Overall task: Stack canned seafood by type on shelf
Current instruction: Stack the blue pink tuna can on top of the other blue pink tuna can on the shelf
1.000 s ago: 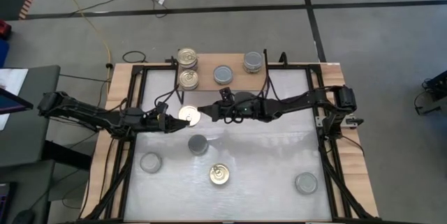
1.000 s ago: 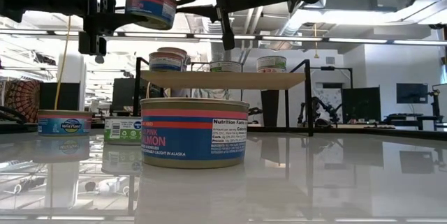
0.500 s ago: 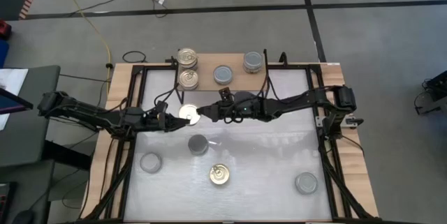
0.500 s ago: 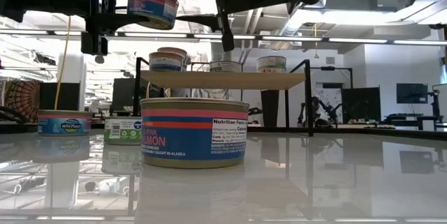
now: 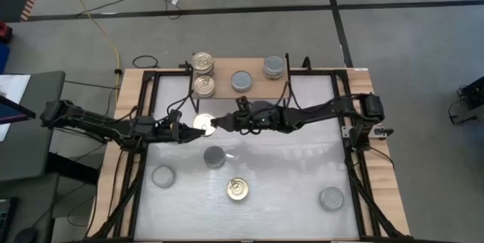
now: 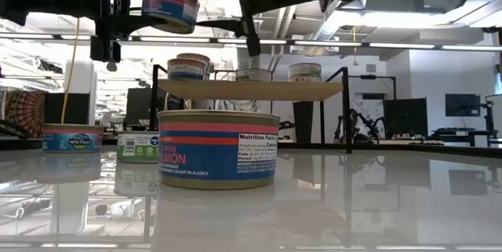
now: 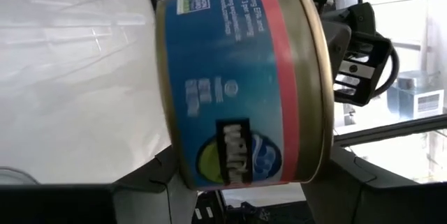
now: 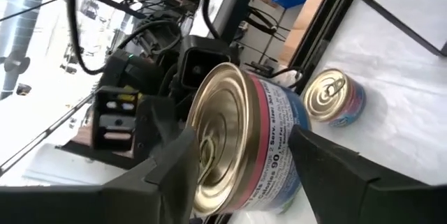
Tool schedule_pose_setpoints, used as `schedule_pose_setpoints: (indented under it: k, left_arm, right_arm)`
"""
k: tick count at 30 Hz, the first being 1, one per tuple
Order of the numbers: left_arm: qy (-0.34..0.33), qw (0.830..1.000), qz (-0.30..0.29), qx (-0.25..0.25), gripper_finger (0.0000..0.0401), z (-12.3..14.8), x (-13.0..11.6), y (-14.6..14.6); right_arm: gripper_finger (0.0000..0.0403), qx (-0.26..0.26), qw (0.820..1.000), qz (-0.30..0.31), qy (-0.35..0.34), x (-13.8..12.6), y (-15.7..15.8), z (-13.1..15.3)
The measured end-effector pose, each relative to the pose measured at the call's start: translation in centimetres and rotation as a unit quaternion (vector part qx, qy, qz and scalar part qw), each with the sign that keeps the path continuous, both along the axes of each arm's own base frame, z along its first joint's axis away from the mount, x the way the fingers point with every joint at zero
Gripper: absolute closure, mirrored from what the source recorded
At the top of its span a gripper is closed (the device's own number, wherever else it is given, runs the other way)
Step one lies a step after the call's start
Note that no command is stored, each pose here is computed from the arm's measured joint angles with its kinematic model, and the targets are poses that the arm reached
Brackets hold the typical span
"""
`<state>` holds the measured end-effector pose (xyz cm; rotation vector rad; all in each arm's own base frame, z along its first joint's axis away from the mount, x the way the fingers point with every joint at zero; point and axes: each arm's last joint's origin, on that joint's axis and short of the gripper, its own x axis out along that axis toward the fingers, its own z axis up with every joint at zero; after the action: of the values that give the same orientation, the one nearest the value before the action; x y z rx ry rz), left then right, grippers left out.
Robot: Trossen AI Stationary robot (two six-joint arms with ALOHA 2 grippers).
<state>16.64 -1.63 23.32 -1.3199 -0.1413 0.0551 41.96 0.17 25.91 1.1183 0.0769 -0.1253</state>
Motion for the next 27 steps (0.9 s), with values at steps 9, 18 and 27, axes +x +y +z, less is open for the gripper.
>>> schedule_pose_setpoints:
  k: [9,18,27]
  left_arm:
    - [0.003,1.000,-0.005,-0.003,0.0199,-0.1,0.0,0.0]
    - [0.003,1.000,-0.004,-0.005,0.0199,-0.1,0.0,0.0]
    - [-0.012,1.000,0.001,-0.005,0.0199,0.3,-0.2,0.0]
  right_arm:
    - [0.0172,0.013,1.000,0.009,-0.007,2.0,0.1,-0.2]
    - [0.0181,0.017,0.998,0.032,0.041,1.7,-0.2,-0.6]
    - [0.0179,0.014,0.997,0.070,0.035,0.9,-1.4,0.7]
